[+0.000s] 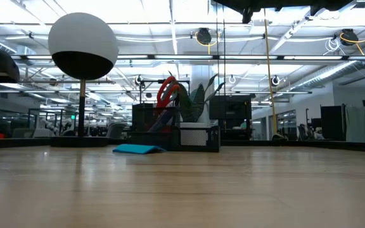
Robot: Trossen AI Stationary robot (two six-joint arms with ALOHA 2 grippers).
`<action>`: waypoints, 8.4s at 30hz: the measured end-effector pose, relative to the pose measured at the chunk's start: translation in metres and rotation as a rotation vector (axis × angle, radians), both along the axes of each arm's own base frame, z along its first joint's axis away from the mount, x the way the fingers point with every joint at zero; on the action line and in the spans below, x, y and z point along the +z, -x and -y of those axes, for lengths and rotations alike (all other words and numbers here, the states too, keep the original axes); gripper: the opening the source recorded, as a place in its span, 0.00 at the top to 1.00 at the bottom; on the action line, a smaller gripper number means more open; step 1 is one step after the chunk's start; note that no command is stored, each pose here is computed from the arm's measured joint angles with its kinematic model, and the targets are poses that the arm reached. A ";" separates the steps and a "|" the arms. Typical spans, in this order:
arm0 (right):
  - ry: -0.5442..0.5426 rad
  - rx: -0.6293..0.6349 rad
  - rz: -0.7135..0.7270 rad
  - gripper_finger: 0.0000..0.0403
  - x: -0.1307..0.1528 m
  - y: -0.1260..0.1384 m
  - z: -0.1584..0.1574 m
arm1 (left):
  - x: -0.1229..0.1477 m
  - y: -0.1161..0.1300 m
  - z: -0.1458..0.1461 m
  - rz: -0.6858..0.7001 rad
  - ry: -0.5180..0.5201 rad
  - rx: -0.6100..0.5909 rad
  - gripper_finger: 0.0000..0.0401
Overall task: Pick and place office supplies into organizer
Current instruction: Put the blue binder clip into the desk organizer
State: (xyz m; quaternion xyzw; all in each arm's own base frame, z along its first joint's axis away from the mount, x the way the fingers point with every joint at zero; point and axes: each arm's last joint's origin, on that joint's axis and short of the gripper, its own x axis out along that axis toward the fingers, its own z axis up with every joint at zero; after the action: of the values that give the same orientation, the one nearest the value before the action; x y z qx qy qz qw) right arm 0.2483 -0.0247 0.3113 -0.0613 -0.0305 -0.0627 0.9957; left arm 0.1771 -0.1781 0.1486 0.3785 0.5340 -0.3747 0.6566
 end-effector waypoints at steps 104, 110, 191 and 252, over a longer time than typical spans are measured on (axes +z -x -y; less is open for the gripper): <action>-0.001 0.000 -0.012 1.00 -0.001 0.000 0.000 | 0.014 -0.034 0.025 0.025 0.799 1.430 0.62; -0.001 0.000 -0.012 1.00 -0.001 0.000 0.000 | 0.014 -0.038 0.021 -0.036 0.852 1.570 0.62; -0.002 0.000 -0.012 1.00 -0.001 0.000 0.000 | -0.008 -0.006 0.016 -0.205 -0.009 2.086 0.62; -0.002 0.000 -0.012 1.00 -0.001 0.000 0.000 | -0.014 -0.001 0.005 -0.168 0.116 1.950 0.85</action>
State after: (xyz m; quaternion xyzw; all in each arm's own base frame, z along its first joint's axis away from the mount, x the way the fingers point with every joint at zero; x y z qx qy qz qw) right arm 0.2484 -0.0248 0.3101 -0.0608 -0.0246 -0.0626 0.9959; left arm 0.1784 -0.1835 0.1349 -0.2894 0.6384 0.2804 0.6558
